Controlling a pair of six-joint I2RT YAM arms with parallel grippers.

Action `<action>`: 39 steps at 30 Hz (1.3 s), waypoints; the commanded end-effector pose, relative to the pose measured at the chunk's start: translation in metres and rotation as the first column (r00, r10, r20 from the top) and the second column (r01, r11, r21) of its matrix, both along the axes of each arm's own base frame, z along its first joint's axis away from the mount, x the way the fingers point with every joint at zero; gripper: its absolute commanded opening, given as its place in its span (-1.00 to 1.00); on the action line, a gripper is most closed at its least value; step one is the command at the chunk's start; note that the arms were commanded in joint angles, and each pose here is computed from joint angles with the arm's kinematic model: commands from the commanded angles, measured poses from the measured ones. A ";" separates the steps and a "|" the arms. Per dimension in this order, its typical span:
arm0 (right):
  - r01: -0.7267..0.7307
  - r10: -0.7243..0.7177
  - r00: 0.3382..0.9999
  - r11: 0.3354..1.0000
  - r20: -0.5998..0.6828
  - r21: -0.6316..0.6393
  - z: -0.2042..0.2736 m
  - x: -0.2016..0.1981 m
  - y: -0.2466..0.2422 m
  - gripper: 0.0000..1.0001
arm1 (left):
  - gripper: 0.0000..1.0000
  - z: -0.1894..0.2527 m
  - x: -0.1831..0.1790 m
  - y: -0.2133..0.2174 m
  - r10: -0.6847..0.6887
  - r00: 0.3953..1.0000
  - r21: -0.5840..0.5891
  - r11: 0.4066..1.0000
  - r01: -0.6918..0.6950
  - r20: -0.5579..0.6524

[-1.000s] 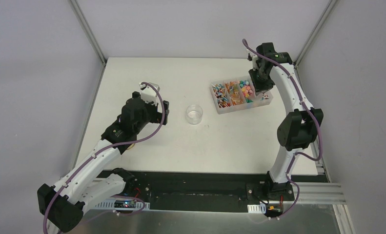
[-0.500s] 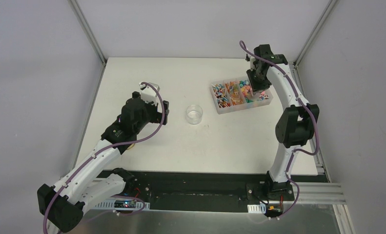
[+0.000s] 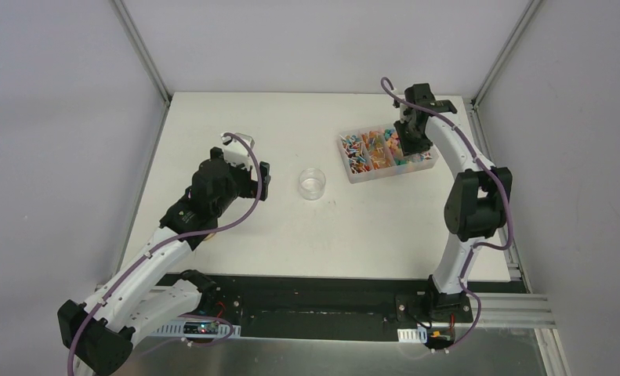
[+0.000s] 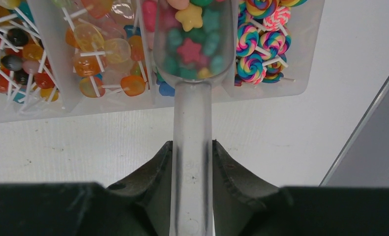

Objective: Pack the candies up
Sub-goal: Scoop the fake candies from the storage box.

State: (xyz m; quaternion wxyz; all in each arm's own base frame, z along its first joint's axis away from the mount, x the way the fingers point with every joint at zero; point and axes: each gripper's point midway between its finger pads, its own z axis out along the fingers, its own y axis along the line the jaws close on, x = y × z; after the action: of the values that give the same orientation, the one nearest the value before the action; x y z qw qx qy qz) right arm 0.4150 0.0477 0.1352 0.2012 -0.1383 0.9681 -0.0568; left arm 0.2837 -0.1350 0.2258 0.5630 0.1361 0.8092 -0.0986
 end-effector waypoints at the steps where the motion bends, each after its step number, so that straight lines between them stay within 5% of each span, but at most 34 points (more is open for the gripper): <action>1: -0.004 0.003 0.999 0.999 0.042 0.033 0.000 -0.003 0.007 -1.00 | 0.92 0.013 0.003 0.002 0.014 0.998 -0.009 1.000 -0.014 0.060; 19: 0.033 -0.045 0.988 0.996 0.150 0.085 -0.014 -0.015 -0.002 -1.00 | 0.92 0.016 0.002 0.003 0.016 0.998 -0.016 1.000 -0.015 0.068; 39: -0.017 -0.088 0.946 0.948 0.313 0.318 -0.026 -0.032 0.005 -1.00 | 0.92 0.018 0.000 0.004 0.014 0.997 -0.024 1.000 -0.013 0.075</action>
State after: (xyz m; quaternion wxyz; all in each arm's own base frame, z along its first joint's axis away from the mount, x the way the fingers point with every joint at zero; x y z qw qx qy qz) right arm 0.3859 0.0417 0.0908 0.3416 -0.0694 0.9363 0.0432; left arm 0.2829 -0.1305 0.2351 0.5777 0.1271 0.8006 -0.0957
